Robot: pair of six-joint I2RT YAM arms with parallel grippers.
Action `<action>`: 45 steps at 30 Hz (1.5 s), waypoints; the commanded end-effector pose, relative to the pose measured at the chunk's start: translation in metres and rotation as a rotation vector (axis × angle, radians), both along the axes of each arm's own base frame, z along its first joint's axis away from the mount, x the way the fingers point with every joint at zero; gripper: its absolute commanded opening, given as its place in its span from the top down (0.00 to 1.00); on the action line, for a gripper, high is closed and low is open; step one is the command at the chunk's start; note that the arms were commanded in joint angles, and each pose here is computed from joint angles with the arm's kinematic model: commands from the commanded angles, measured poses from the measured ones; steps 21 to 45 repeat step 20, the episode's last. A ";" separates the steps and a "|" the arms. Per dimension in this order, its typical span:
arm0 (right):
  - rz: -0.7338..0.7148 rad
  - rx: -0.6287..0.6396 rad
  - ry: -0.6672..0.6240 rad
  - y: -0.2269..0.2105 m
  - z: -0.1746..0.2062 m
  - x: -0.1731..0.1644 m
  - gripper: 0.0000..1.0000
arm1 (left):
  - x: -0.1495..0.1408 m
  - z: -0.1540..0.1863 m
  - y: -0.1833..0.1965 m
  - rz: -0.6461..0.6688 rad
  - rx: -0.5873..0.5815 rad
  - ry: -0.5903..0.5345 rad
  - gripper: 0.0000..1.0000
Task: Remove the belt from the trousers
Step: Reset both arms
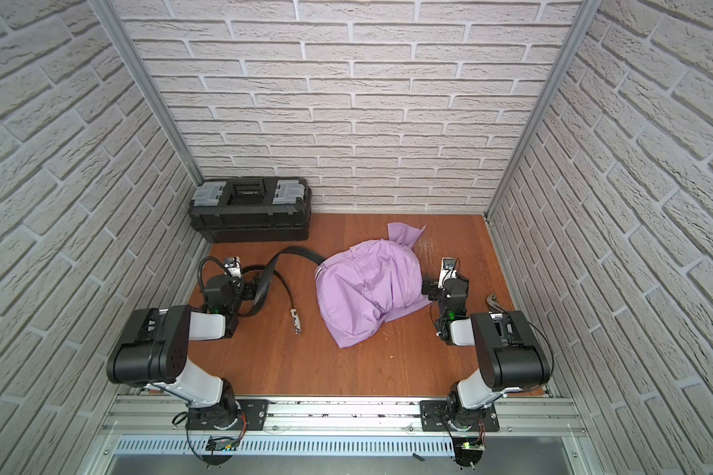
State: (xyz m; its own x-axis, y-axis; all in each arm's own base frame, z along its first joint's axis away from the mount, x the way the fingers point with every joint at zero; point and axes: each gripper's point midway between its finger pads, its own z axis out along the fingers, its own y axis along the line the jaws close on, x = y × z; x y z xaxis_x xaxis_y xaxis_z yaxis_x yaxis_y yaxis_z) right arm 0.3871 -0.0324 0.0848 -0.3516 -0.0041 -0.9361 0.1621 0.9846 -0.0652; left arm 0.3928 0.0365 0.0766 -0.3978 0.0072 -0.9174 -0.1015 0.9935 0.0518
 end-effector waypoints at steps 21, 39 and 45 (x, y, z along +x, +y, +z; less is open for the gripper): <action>0.031 0.005 -0.053 0.006 0.013 0.006 0.01 | 0.004 0.013 0.002 0.008 0.012 -0.060 0.02; 0.031 0.005 -0.053 0.006 0.013 0.006 0.01 | 0.004 0.013 0.002 0.008 0.012 -0.060 0.02; 0.031 0.005 -0.053 0.006 0.013 0.006 0.01 | 0.004 0.013 0.002 0.008 0.012 -0.060 0.02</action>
